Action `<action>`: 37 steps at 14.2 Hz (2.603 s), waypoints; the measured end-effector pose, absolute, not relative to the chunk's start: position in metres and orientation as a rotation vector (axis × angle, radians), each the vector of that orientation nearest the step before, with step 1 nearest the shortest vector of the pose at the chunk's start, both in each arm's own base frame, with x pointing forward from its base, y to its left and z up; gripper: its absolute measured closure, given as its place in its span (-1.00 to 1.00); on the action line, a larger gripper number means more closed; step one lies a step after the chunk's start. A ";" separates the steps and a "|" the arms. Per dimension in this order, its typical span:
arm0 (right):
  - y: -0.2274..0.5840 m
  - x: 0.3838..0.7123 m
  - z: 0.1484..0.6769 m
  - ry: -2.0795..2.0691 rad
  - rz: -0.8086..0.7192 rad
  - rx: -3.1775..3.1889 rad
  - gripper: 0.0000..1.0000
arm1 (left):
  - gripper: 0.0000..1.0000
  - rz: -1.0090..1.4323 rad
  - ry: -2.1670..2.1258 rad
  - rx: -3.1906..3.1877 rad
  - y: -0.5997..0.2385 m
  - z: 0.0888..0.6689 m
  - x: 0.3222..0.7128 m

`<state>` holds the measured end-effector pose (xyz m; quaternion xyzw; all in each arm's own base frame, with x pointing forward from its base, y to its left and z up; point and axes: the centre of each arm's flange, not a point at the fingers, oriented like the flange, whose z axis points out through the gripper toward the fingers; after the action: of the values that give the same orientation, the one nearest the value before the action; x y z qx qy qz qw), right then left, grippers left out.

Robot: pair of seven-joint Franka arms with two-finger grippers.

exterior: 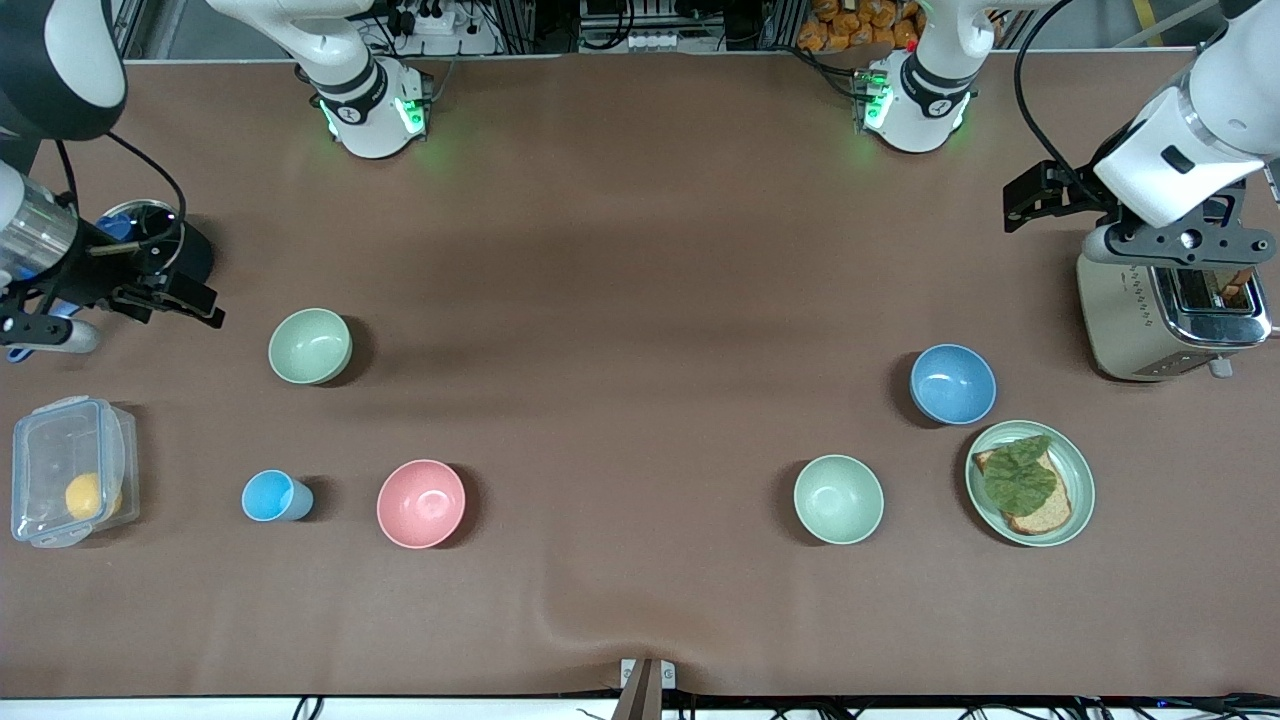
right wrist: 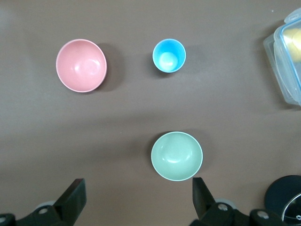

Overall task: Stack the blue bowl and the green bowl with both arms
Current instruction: 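Move both grippers down toward the green bowl and the blue bowl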

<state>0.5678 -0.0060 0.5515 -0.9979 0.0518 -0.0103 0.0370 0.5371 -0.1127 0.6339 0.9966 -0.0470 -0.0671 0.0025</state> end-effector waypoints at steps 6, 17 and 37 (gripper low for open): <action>-0.002 0.560 0.584 0.139 0.034 -3.064 -1.00 | -1.00 -0.209 -0.147 3.126 -0.112 0.634 0.537; -0.006 0.563 0.527 0.163 0.088 -3.064 -1.00 | -1.00 -0.224 -0.082 3.126 -0.091 0.629 0.544; -0.110 0.491 0.275 -0.115 -0.112 -3.154 -1.00 | -1.00 -0.529 0.234 3.097 0.005 0.322 0.534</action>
<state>0.4907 -0.1103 0.2745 -0.9987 -0.0364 -0.0353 -0.0080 0.5337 0.0053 0.3221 0.9830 0.0744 -0.1678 -0.0044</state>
